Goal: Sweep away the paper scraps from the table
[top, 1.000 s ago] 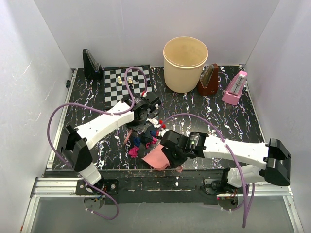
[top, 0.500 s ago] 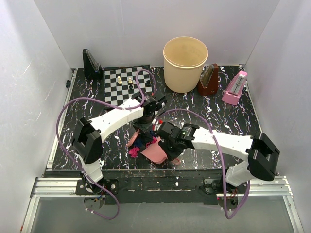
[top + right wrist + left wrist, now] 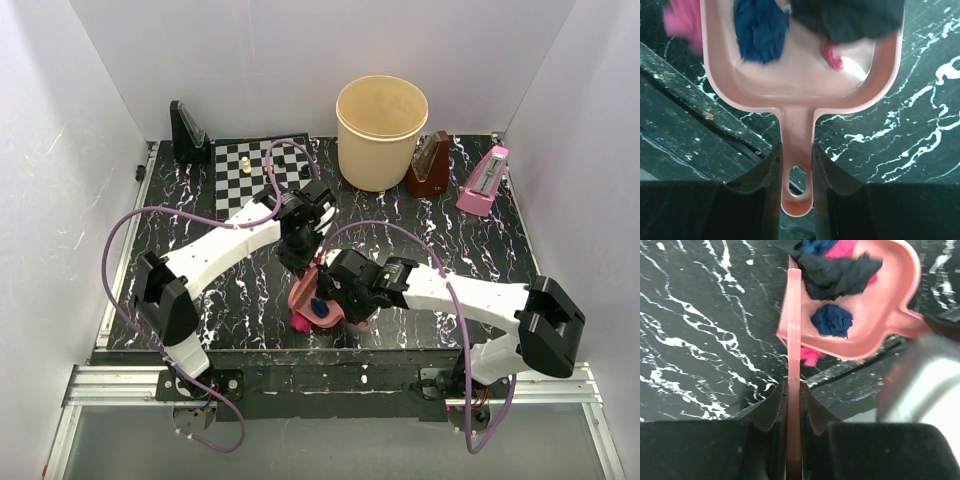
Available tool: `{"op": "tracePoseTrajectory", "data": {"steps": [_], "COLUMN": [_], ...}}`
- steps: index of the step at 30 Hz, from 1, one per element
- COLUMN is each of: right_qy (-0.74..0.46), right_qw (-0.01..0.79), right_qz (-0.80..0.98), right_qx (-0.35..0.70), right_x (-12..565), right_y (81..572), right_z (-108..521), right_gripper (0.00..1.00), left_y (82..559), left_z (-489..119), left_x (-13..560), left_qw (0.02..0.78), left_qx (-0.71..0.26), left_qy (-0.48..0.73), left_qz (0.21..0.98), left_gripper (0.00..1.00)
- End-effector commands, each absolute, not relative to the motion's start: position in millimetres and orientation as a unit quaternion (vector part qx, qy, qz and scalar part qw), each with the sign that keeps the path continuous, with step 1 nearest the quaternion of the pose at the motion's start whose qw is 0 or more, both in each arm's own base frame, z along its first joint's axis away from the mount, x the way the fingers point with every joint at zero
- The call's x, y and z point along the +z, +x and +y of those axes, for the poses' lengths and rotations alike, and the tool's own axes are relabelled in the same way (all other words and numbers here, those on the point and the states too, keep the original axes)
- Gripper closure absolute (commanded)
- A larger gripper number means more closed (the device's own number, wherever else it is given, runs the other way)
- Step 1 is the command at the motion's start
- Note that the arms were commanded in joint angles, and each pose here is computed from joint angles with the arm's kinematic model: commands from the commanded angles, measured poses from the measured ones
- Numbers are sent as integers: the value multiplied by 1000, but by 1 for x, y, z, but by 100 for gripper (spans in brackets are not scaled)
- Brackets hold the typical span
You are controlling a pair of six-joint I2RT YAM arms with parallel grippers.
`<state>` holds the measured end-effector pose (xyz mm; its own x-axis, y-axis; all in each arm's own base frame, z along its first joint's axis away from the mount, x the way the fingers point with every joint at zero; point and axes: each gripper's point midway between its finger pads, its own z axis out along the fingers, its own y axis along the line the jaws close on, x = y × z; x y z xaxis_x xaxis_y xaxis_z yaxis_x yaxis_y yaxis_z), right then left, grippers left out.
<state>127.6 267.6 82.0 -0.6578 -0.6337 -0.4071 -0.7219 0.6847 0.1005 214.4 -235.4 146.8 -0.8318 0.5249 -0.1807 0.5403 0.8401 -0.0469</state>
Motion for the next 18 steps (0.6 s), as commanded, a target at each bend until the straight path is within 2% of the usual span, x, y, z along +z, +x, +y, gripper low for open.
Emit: {"op": "tracePoseTrajectory", "data": {"steps": [1, 8, 18], "right_qy": [-365, -341, -318], "right_qw": [232, 269, 341], "right_qz": [894, 891, 866], "right_qx": [115, 132, 179], "right_x": [93, 96, 116], "right_y": [146, 148, 152], "right_z": [263, 258, 255], "right_gripper": [99, 99, 99], "left_y": [200, 214, 223], "left_z": [-251, -198, -156], "left_x": [189, 199, 225], "left_qw": [118, 164, 249], "left_qx": [-125, 7, 43], "left_qy": [275, 221, 143], "left_qz": [946, 961, 957], "left_gripper": [100, 100, 100]}}
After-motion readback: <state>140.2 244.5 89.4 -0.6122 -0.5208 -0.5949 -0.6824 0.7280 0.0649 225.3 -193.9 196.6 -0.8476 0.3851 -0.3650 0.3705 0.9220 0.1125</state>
